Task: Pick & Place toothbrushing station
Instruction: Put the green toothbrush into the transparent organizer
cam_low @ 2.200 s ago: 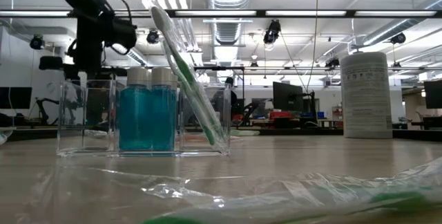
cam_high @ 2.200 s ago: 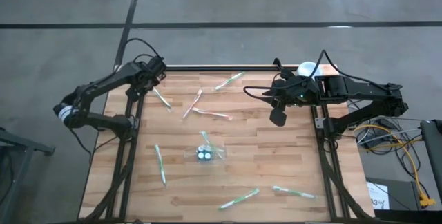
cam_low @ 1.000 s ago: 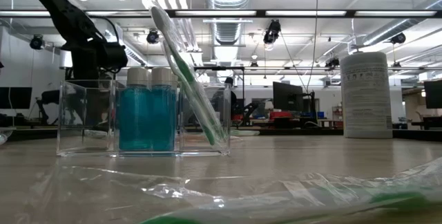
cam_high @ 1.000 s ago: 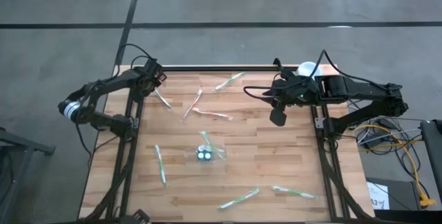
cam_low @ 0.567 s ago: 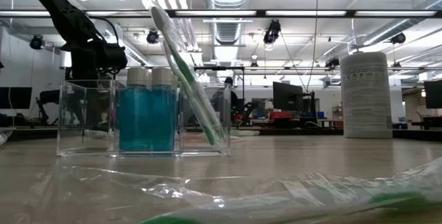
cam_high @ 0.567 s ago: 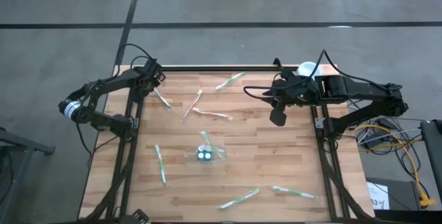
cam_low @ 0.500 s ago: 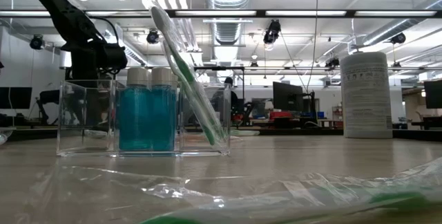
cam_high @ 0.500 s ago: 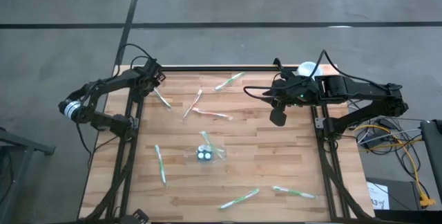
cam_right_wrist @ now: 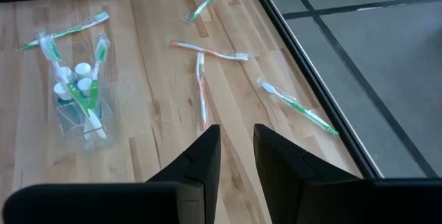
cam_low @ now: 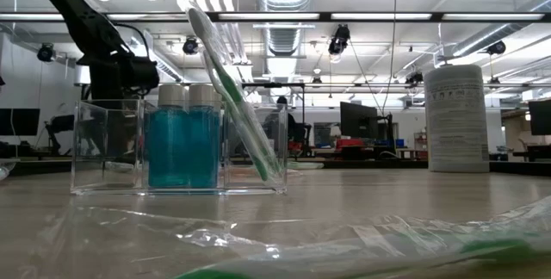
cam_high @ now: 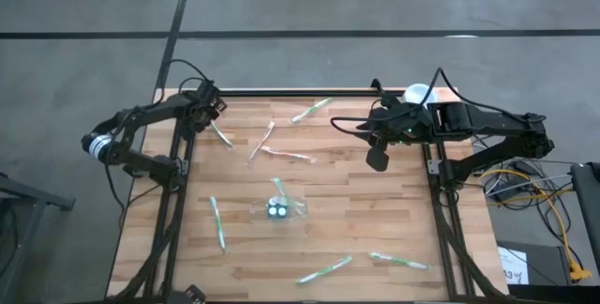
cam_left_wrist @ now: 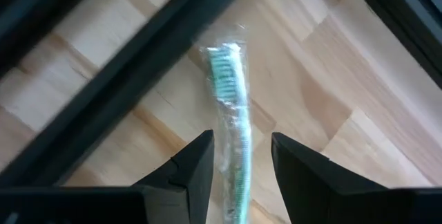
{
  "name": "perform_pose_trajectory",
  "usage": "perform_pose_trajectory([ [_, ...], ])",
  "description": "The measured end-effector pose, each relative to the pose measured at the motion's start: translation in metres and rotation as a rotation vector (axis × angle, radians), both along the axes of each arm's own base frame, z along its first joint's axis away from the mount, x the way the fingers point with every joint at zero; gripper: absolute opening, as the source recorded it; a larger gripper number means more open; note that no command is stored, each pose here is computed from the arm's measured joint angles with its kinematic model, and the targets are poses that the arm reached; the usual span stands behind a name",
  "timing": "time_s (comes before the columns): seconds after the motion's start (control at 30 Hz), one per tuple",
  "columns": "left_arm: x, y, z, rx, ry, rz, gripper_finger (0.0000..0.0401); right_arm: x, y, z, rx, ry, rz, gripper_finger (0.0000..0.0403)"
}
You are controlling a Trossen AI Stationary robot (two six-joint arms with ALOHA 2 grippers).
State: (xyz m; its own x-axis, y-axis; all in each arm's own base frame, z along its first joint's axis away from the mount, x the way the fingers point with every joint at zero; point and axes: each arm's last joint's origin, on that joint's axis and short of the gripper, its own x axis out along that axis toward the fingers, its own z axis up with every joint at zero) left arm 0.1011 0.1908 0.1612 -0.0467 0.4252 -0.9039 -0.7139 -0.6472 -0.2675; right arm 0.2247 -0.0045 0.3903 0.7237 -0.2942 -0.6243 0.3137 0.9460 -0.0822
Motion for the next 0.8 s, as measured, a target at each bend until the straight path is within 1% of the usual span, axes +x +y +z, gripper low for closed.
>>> perform_pose_trajectory([
  [0.27,0.004,0.003,-0.012,-0.061,-0.022,0.004,0.0149,0.000,0.000,0.000,0.000,0.000,0.000,0.0082],
  [0.57,0.004,0.004,-0.014,-0.069,-0.012,-0.012,0.0146,0.000,0.000,0.000,0.000,0.000,-0.001,0.0082],
  [0.67,0.004,0.003,-0.014,-0.074,-0.009,-0.013,0.0130,0.000,0.000,0.000,0.000,0.000,-0.001,0.0082],
  [0.8,0.003,0.002,-0.014,-0.086,-0.003,-0.012,0.0089,0.000,0.000,0.000,0.000,0.000,0.000,0.0082],
])
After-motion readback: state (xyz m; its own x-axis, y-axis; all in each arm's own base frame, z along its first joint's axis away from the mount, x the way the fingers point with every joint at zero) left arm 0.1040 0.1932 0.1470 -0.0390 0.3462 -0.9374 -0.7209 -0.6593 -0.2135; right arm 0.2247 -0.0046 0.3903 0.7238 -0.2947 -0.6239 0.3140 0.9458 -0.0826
